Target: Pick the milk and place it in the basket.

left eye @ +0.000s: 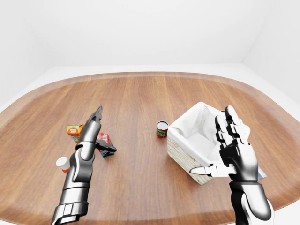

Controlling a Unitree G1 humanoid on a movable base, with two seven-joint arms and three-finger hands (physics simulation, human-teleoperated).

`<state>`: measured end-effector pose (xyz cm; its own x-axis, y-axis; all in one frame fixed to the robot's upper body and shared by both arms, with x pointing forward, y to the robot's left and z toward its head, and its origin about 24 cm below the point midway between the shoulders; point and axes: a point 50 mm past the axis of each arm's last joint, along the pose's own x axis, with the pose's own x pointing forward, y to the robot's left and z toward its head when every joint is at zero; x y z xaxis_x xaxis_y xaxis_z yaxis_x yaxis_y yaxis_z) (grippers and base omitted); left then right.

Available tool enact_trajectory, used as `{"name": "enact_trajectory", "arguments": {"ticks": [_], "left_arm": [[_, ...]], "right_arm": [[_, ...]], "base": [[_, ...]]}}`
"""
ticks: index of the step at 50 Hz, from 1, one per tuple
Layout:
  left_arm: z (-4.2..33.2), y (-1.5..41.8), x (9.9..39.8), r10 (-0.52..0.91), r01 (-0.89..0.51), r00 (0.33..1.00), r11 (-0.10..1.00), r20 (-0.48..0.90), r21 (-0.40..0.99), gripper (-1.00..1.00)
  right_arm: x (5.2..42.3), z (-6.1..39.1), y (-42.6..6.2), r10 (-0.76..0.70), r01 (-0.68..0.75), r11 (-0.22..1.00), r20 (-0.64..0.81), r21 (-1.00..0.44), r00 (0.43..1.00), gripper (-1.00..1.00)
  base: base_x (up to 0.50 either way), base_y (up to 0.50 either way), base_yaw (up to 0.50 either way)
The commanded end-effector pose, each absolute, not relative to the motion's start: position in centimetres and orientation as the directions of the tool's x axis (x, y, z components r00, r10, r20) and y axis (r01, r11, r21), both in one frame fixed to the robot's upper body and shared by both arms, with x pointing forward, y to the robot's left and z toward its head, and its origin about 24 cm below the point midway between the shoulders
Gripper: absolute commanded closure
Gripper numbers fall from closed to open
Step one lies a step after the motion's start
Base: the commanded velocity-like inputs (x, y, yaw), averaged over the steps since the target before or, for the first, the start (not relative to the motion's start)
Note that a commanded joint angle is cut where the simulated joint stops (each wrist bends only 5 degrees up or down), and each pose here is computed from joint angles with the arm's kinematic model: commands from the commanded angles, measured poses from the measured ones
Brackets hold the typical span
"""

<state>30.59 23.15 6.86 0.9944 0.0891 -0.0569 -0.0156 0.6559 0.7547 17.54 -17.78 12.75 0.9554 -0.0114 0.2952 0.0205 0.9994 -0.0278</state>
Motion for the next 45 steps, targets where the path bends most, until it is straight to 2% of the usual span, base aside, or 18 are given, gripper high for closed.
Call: {"name": "enact_trajectory", "arguments": {"ticks": [1,14,20,27,34,45], "left_arm": [[4.9,23.6,31.4,0.112,0.008,0.987,0.672,-0.113,0.74,-1.0],[3.9,23.9,31.8,0.125,0.01,0.984,0.682,-0.131,0.731,-1.0],[3.5,24.4,31.6,0.18,-0.051,0.976,0.73,-0.12,0.682,-1.0],[4.3,25.4,31.2,0.265,-0.187,0.962,0.812,-0.064,0.553,-1.0],[4.2,26.4,30.5,0.358,-0.312,0.933,0.848,-0.029,0.429,-1.0],[4.1,25.4,30.1,0.366,-0.336,0.93,0.876,-0.022,0.347,-1.0]], "right_arm": [[17.5,12.8,-17.9,-0.017,0.025,0.999,0.299,-0.023,0.954,-1.0],[17.5,13.0,-17.9,-0.018,0.026,0.999,0.306,-0.023,0.952,-1.0],[17.5,12.8,-17.9,-0.016,0.025,0.999,0.3,-0.024,0.954,-1.0],[17.5,12.8,-17.9,-0.018,0.027,0.999,0.3,-0.024,0.954,-1.0],[17.4,12.9,-17.9,-0.017,0.026,0.999,0.301,-0.026,0.954,-1.0],[17.5,12.8,-17.8,-0.015,0.024,0.999,0.299,-0.027,0.954,-1.0]], "base": [[0.0,0.0,0.0],[0.0,0.0,0.0],[0.0,0.0,0.0],[0.0,0.0,0.0],[0.0,0.0,0.0],[0.0,0.0,0.0]]}}
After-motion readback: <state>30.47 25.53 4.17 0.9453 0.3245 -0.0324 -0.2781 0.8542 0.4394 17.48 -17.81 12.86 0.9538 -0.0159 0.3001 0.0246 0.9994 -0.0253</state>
